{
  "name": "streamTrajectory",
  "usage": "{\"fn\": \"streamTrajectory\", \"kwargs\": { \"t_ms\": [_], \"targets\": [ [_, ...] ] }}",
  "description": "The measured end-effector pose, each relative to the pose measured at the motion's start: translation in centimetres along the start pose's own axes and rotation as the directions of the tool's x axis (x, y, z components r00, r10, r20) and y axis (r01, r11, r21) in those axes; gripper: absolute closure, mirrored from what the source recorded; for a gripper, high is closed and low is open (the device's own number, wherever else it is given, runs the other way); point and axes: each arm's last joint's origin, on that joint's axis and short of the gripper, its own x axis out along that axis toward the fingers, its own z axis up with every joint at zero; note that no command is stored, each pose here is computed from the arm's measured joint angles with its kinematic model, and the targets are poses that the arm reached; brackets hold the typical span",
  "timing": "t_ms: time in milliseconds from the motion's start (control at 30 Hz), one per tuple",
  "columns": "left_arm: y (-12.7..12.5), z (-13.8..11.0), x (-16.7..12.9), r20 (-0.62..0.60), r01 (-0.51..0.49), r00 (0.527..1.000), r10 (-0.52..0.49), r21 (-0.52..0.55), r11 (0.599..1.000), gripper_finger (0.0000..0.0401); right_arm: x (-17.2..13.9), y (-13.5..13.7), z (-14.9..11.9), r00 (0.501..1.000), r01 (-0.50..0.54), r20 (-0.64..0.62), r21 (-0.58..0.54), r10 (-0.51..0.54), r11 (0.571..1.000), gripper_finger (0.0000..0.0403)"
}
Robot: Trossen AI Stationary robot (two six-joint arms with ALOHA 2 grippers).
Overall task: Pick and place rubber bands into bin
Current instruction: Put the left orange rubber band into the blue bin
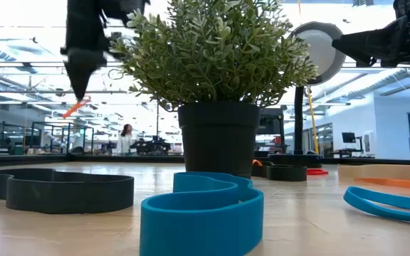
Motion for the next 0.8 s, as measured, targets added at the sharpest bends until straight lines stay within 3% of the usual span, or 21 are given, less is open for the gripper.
{"fn": "streamTrajectory", "kwargs": {
  "t_ms": [133,333,667,800],
  "targets": [
    [-0.2,-2.2,-2.6,0.160,0.099,0.983,-0.094,-0.022,0.995,0.0401,0.0,0.0,0.0,1.000,0.001,0.002,0.003,-0.001,1.000,0.0257],
    [-1.4,-5.6,-5.9,0.325,0.320,0.890,-0.321,0.059,0.946,0.0401,0.0,0.0,0.1,1.000,0.002,0.015,0.007,-0.002,1.000,0.0257],
    [-4.9,-11.3,-8.1,0.179,0.557,0.810,-0.558,0.060,0.828,0.0401,0.0,-0.1,0.2,1.000,0.003,0.022,0.014,-0.003,1.000,0.0257],
    [-6.3,-13.1,-8.4,0.118,0.600,0.794,-0.597,0.012,0.800,0.0401,0.0,-0.1,0.2,1.000,0.003,0.023,0.014,-0.003,1.000,0.0257]
  ]
}}
